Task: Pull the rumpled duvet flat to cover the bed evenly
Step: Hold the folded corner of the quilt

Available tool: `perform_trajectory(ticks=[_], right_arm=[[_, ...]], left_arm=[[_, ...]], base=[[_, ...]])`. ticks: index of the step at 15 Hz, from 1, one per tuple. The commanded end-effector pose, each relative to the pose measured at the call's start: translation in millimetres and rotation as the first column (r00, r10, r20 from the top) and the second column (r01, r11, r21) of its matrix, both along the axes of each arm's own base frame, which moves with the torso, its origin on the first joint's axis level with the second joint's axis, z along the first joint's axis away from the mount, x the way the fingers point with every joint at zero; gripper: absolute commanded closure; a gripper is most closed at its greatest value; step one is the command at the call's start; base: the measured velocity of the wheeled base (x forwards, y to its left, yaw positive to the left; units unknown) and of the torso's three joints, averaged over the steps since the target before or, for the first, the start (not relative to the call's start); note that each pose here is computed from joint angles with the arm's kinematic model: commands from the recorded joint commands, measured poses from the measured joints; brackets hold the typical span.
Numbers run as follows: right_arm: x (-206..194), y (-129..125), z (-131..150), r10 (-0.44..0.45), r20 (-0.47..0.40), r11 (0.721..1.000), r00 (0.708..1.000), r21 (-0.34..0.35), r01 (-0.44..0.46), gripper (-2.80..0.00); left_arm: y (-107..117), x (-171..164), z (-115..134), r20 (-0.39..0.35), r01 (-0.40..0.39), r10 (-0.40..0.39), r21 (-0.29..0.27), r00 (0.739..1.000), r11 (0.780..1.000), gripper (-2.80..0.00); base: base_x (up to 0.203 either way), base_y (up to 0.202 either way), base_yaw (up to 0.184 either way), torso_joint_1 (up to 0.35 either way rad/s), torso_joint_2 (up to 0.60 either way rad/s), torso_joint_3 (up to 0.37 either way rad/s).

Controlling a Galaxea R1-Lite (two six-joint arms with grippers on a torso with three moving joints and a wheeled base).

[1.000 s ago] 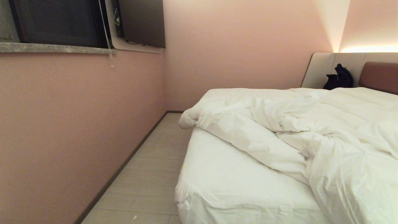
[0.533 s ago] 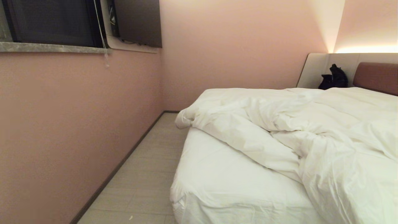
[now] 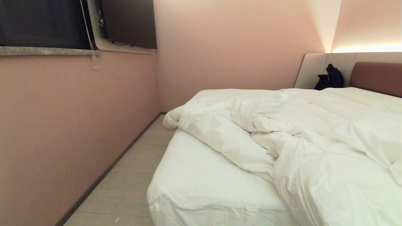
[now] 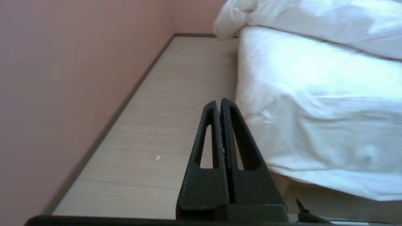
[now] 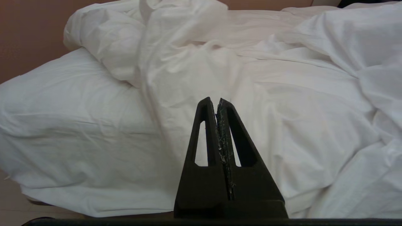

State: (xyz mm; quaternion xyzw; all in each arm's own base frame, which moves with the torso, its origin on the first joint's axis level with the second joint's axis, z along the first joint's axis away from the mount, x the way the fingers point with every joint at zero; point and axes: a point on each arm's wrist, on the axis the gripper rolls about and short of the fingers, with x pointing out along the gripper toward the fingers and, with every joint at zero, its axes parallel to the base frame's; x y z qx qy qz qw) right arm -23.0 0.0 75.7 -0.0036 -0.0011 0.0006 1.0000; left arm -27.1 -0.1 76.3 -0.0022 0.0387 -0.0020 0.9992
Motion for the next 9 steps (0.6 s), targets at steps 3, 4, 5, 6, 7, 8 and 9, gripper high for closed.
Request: perform_trajectory(ticks=[3, 4, 5, 6, 7, 8, 9], right_arm=[[0.1, 0.0, -0.2, 0.000, -0.002, 1.000, 1.000, 0.001, 0.000, 0.00], [0.1, 0.0, -0.1, 0.000, -0.002, 1.000, 1.000, 0.001, 0.000, 0.00], [0.1, 0.0, 0.0, 0.000, -0.001, 1.000, 1.000, 0.001, 0.000, 0.00], [0.2, 0.0, -0.2, 0.000, -0.002, 1.000, 1.000, 0.001, 0.000, 0.00], [0.0, 0.0, 0.2, 0.000, -0.001, 1.000, 1.000, 0.001, 0.000, 0.00], [0.0, 0.0, 0.2, 0.000, -0.001, 1.000, 1.000, 0.001, 0.000, 0.00], [0.0, 0.0, 0.2, 0.000, -0.001, 1.000, 1.000, 0.001, 0.000, 0.00]], left_arm=[[0.0, 0.0, 0.0, -0.001, 0.004, -0.004, -0.005, 1.000, 1.000, 0.00], [-0.1, 0.0, 0.0, -0.001, 0.004, -0.004, -0.002, 1.000, 1.000, 0.00], [-0.1, 0.0, 0.0, -0.001, 0.004, -0.004, -0.002, 1.000, 1.000, 0.00], [-0.1, 0.0, 0.0, -0.001, 0.003, -0.003, -0.002, 1.000, 1.000, 0.00], [-0.1, 0.0, 0.0, -0.001, 0.003, -0.003, -0.001, 1.000, 1.000, 0.00], [-0.1, 0.0, 0.0, -0.001, 0.006, -0.006, 0.001, 1.000, 1.000, 0.00], [-0.1, 0.0, 0.0, -0.001, 0.005, -0.005, 0.001, 1.000, 1.000, 0.00]], base=[[0.000, -0.083, -0.001, 0.002, 0.00, 0.002], [0.000, 0.000, 0.000, 0.000, 0.00, 0.000], [0.000, 0.000, 0.000, 0.000, 0.00, 0.000], [0.000, 0.000, 0.000, 0.000, 0.00, 0.000], [0.000, 0.000, 0.000, 0.000, 0.00, 0.000], [0.000, 0.000, 0.000, 0.000, 0.00, 0.000], [0.000, 0.000, 0.000, 0.000, 0.00, 0.000]])
